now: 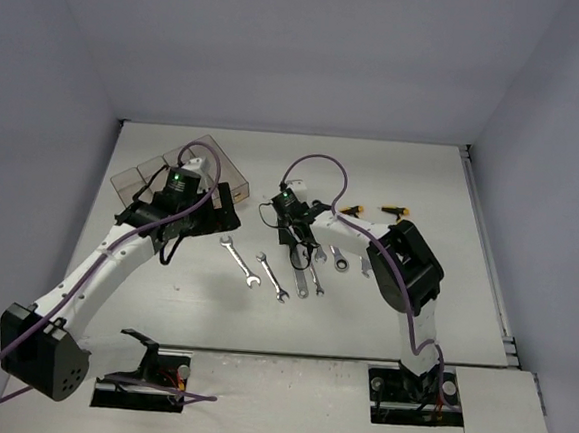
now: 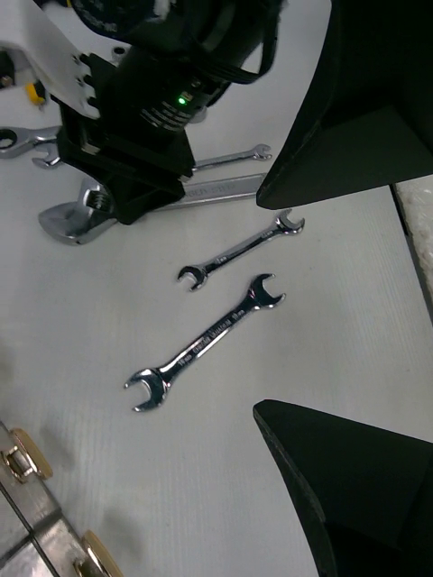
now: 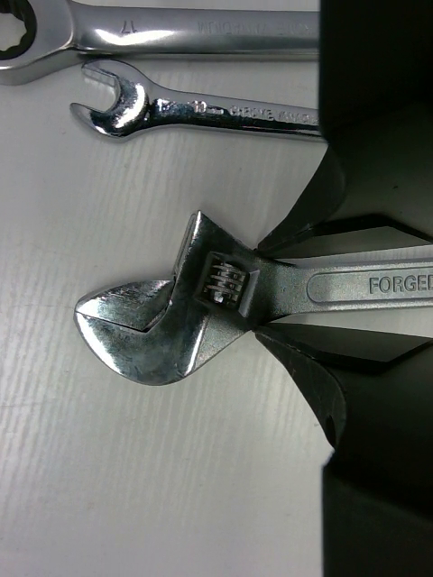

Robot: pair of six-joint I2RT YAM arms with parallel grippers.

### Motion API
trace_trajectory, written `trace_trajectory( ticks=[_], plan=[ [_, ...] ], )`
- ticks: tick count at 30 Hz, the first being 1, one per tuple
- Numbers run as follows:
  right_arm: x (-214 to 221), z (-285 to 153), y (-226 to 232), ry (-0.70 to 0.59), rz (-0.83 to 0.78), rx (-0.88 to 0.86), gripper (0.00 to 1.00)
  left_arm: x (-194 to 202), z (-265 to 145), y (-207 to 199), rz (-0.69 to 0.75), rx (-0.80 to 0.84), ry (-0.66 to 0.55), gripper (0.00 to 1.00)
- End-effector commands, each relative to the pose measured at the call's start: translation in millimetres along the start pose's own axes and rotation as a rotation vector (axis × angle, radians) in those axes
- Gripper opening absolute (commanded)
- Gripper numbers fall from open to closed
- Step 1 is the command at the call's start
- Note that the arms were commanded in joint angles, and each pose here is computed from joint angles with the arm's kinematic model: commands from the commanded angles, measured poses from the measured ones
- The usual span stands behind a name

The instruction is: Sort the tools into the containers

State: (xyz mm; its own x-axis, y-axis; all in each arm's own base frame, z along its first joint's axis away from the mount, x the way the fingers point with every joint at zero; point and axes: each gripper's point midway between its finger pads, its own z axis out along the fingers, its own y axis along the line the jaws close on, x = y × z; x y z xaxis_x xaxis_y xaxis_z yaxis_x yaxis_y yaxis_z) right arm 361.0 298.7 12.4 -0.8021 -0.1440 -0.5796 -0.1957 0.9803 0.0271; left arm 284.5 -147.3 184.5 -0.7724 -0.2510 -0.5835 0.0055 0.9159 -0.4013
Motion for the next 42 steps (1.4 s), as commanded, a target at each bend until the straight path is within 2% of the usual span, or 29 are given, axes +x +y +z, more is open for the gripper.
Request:
trace_trajectory(
  ticks=[1,13,36,42],
  plan=[
    [-22.8,-30.2,8.4,-0.089,-0.041,-0.084,0.0,-29.2,16.1,-34.7,-0.049,0.147,-0.09,0.85],
    [-51.6,-66.9,22.4,-0.249,-0.071,-0.227,0.0,-41.8,43.9,-55.8,-0.051,0.232,-0.085,0.85],
    [-79.2,-114.5,47.8,-0.383,-0.088,-0.425,0.0,-29.3,94.9,-75.2,-0.076,0.351,0.004,0.85],
    [-80.5,-120.0,50.6,-0.392,-0.09,-0.447,0.0,-34.7,104.5,-79.5,-0.077,0.376,-0.02,0.82]
  ],
)
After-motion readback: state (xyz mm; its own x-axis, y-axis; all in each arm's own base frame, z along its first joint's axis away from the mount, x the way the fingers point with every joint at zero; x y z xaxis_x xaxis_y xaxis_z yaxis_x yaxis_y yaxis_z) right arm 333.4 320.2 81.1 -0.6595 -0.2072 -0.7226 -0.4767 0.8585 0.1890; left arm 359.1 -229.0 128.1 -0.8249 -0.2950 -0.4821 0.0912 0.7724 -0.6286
